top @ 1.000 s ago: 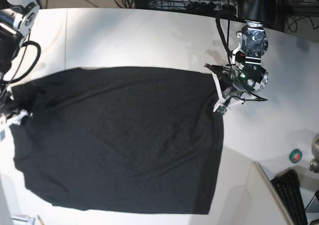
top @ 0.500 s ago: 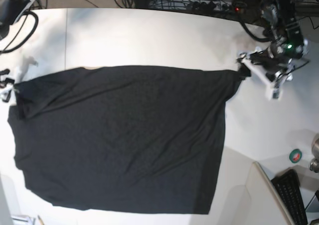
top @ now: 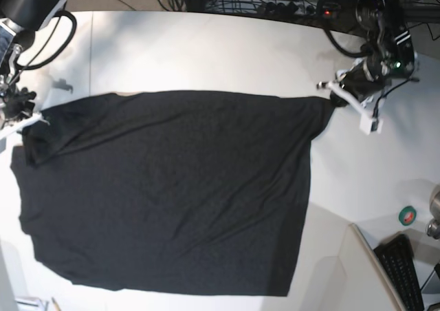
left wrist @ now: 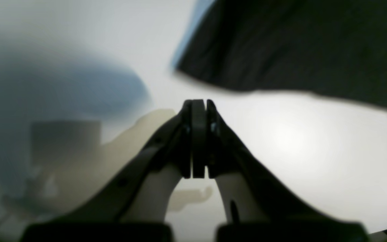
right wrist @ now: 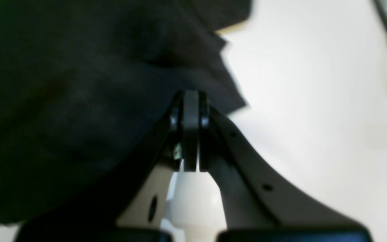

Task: Layout the t-shirt on the table in an organized manner, then fold the t-shirt properly
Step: 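Pull the shirt edge apart with both grippers to smooth it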

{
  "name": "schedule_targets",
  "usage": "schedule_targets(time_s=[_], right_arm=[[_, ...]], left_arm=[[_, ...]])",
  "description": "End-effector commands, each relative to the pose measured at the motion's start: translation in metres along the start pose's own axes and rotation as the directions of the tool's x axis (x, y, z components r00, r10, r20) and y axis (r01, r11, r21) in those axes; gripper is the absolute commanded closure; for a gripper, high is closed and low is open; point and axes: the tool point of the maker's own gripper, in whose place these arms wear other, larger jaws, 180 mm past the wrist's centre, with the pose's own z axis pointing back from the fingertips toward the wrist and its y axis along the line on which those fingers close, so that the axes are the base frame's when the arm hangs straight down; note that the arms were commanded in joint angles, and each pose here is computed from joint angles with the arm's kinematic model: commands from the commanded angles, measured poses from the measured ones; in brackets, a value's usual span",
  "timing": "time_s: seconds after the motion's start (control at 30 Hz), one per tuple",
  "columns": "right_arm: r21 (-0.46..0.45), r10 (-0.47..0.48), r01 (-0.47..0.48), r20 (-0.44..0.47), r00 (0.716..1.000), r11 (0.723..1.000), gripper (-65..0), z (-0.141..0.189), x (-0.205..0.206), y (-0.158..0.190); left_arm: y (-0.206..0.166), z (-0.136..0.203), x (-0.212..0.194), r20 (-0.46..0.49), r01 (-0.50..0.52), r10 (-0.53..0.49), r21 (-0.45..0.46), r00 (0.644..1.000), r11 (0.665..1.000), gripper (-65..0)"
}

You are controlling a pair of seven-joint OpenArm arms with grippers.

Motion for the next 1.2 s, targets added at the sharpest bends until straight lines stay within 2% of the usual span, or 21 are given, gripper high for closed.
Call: schedule_targets(time_s=[0.0,0.13,0.27,0.37,0.53,0.73,0.97,1.17], right_arm=[[-0.009,0.015,-0.015,0.066,0.998,1.000,0.0,0.002,0.026,-0.005],[0.038,0.020,-0.020,0.009,1.000,0.999,0.0,-0.019,0.019,0.008],[0.047,-0.027,0.031,-0.081,0.996,0.998,0.0,-0.037,-0.001,0.002],[0.042,-0.034,0.039,-0.120,0.992,0.998,0.0,-0.038,-0.016,-0.003],[0.014,0.002,0.000,-0.150,0.989,1.000,0.0,-0.020,-0.045,-0.015],[0.006,0.038,-0.037,-0.115,0.993,0.999,0.0,0.003,-0.053,-0.008],[-0.008,0.078,-0.078,-0.025,0.997,0.997,0.0,0.022,-0.029,-0.001],[-0.060,0.114,-0.113,0.010,0.993,0.992,0.0,0.043,-0.014,-0.016]], left_arm=[[-0.001,-0.002,0.016,0.035,0.008,-0.007,-0.009,0.999,1.000,0.0],[-0.006,-0.023,0.027,0.020,-0.026,0.027,-0.042,0.999,0.999,0.0],[0.002,-0.035,0.014,-0.046,-0.015,0.015,-0.004,0.999,1.000,0.0],[0.002,-0.039,0.004,-0.053,0.012,-0.011,0.026,0.999,1.000,0.0],[0.011,-0.029,-0.032,-0.118,0.058,-0.049,0.070,0.992,0.996,0.0],[0.013,-0.006,-0.044,-0.111,0.104,-0.093,0.096,0.989,0.990,0.0],[0.006,0.015,-0.019,-0.024,0.140,-0.138,0.120,0.990,0.983,0.0],[0.017,0.039,-0.024,0.014,0.089,-0.093,0.180,0.996,0.980,0.0]])
